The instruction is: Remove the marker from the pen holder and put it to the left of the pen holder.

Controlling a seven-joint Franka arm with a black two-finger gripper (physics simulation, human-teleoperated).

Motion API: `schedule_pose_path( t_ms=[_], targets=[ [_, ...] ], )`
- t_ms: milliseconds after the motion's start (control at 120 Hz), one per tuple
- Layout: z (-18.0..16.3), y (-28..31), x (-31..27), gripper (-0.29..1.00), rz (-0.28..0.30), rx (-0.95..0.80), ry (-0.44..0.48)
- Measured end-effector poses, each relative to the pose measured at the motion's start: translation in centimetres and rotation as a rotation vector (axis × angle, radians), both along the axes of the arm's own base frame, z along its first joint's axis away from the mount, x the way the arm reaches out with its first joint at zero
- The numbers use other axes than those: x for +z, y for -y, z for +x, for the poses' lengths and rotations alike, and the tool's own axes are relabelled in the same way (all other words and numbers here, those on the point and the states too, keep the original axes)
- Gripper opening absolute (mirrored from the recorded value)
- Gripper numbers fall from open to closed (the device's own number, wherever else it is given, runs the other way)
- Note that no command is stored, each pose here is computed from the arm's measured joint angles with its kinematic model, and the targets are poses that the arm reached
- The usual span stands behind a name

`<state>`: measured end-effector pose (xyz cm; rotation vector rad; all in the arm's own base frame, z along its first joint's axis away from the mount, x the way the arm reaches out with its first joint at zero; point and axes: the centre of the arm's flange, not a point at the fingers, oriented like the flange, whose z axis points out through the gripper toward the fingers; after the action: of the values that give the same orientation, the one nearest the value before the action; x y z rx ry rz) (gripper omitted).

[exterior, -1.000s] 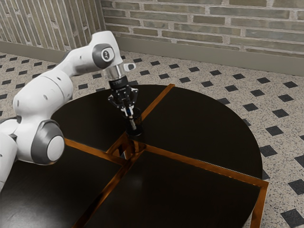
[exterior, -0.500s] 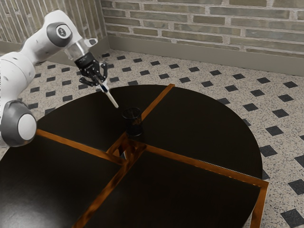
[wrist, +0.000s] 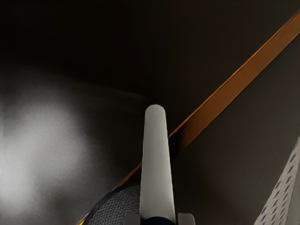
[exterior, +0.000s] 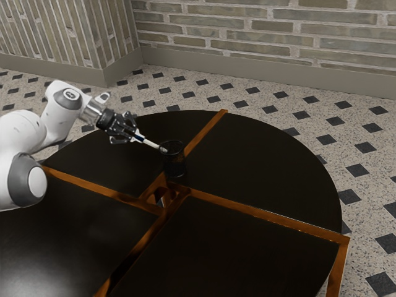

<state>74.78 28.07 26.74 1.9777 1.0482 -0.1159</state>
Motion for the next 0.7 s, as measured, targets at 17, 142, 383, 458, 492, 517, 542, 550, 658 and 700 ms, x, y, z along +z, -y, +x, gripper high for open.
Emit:
schedule_pose_path(
  t_ms=[17, 142, 383, 458, 492, 517, 542, 550, 658, 700],
  targets=[
    [0.0, -0.1, -0.1, -0.05, 0.0, 0.0, 0.003],
    [0.0, -0.3, -0.2, 0.06, 0.005, -0.007, 0.031],
    [-0.7, -0.2, -2.6, 0.28, 0.017, -0.044, 0.013],
    [-0.9, -0.1, -3.0, 0.31, 0.03, -0.059, 0.009],
    [-1.0, 0.0, -3.3, 0.32, 0.035, -0.067, 0.003],
    [-1.1, 0.0, -3.5, 0.33, 0.038, -0.072, -0.001],
    [-1.1, 0.0, -3.8, 0.34, 0.042, -0.077, -0.005],
    [-1.2, 0.0, -3.8, 0.35, 0.043, -0.079, -0.006],
    [-1.4, 0.1, -4.5, 0.41, 0.056, -0.1, -0.018],
    [-1.5, 0.1, -4.7, 0.44, 0.062, -0.107, -0.022]
  ],
)
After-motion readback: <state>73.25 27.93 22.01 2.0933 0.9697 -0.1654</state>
